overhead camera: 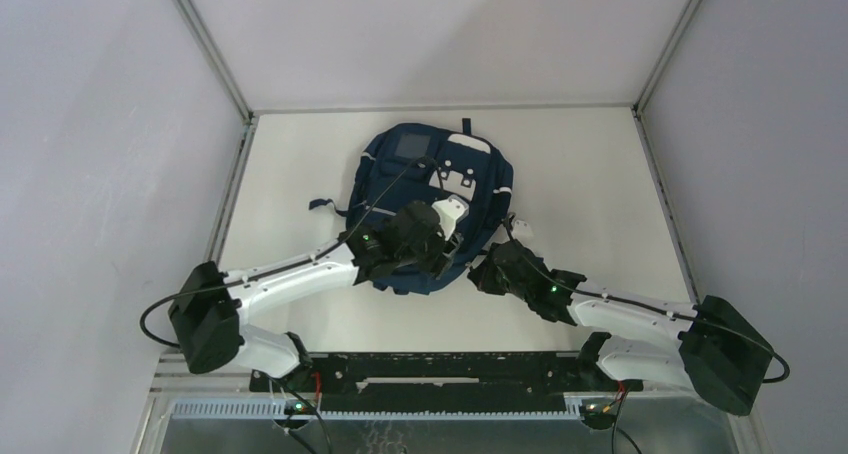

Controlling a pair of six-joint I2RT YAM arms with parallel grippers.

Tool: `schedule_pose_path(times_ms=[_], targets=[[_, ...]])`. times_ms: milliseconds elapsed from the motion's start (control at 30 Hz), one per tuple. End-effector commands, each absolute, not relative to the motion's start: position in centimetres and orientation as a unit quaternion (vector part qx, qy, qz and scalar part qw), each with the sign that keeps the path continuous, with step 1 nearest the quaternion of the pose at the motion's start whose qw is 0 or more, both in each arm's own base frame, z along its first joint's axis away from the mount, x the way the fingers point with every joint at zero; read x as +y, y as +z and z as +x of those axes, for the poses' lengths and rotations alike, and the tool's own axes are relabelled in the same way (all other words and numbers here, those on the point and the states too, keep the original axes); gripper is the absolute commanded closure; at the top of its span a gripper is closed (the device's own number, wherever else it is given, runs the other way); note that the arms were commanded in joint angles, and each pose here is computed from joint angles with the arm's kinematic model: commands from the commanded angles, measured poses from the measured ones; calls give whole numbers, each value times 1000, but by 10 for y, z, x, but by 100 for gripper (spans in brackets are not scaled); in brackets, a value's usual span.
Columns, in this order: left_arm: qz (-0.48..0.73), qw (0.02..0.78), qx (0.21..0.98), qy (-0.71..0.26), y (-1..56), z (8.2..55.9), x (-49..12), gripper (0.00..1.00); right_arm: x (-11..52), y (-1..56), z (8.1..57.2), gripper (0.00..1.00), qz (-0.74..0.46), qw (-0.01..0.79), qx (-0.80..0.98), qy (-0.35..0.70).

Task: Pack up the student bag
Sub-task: Zip the student bag at the center of the board.

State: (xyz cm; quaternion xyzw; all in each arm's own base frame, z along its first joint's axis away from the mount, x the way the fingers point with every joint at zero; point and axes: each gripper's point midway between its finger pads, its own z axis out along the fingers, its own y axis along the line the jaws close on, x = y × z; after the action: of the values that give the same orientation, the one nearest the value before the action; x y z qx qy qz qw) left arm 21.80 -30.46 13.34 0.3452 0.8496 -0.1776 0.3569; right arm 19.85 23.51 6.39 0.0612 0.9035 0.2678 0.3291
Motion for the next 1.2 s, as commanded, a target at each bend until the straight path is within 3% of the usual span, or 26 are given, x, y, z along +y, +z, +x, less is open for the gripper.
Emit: schedule_pose_path(times_ms=[0,167,200,300,333,700,1167], targets=[[372,363,836,-177,130,229,-324,39,240,72,204,100,68,337,896,282],[364,338,850,-174,116,228,-329,48,239,72,202,100,71,335,896,281],[356,340,853,-171,117,229,-327,56,237,72,202,100,73,336,897,278],[346,346,858,-159,123,230,-318,97,230,69,205,100,84,339,899,264],[345,347,859,-153,125,230,-314,100,227,69,206,100,87,340,899,260],[338,336,875,-91,138,214,-258,100,171,66,247,100,154,390,887,194],[329,378,836,-222,202,192,-261,100,131,49,309,100,210,414,870,169]])
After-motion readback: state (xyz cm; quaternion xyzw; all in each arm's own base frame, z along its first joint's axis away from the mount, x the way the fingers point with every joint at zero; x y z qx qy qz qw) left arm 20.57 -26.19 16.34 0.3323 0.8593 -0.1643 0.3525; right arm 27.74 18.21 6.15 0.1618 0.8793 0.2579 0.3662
